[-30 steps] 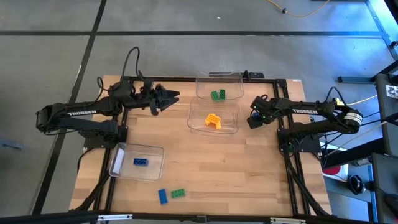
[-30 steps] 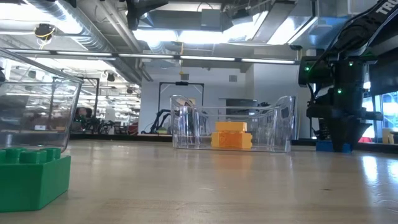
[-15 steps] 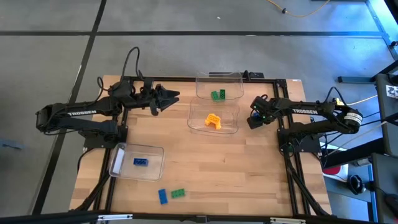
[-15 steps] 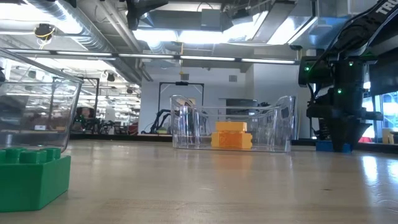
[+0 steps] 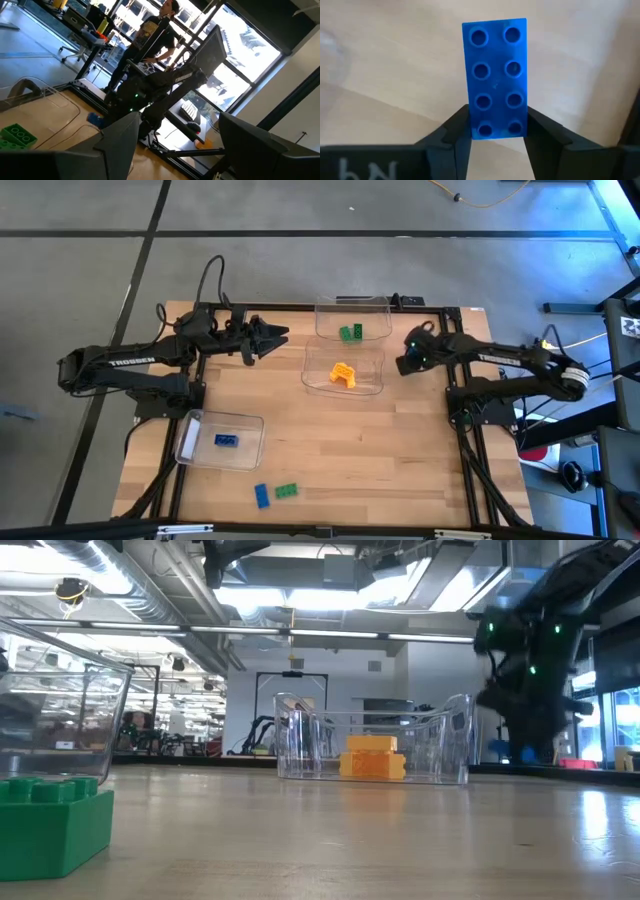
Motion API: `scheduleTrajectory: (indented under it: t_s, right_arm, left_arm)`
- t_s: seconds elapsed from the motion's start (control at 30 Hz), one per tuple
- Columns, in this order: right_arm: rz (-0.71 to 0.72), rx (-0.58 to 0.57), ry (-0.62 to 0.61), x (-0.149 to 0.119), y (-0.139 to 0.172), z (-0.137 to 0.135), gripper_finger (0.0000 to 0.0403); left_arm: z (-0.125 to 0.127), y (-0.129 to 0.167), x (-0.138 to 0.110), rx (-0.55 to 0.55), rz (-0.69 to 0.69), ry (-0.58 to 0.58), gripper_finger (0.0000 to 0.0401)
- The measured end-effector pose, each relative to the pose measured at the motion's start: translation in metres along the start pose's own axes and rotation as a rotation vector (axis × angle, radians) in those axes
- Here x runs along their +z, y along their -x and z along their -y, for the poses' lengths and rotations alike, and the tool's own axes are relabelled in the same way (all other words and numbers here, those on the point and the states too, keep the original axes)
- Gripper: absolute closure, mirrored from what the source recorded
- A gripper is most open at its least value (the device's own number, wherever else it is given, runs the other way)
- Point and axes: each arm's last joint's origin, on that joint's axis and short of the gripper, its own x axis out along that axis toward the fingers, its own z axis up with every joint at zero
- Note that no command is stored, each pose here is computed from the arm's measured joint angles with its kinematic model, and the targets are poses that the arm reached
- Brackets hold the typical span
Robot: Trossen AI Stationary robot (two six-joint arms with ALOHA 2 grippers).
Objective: Sort & place blocks by color
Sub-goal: Put the top blue game piece into the bottom bottom transparent bin
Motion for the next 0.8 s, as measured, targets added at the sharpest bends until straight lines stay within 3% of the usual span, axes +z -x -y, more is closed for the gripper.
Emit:
scheduleTrajectory:
  t_s: [0.23, 0.53, 0.8]
  right_arm:
    - [0.271, 0.081, -0.012, 0.033, 0.064, -0.003, 0.0256]
    - [0.586, 0.284, 0.034, 0.07, 0.161, -0.014, 0.0256]
    - [0.666, 0.417, 0.077, 0.071, 0.182, -0.028, 0.0256]
  left_arm:
    - [0.0, 0.0, 0.0, 0.004, 0.003, -0.015, 0.0135]
    - [-0.001, 0.0, 0.001, 0.024, 0.019, -0.052, 0.0135]
    - [-0.001, 0.0, 0.001, 0.024, 0.019, -0.053, 0.0135]
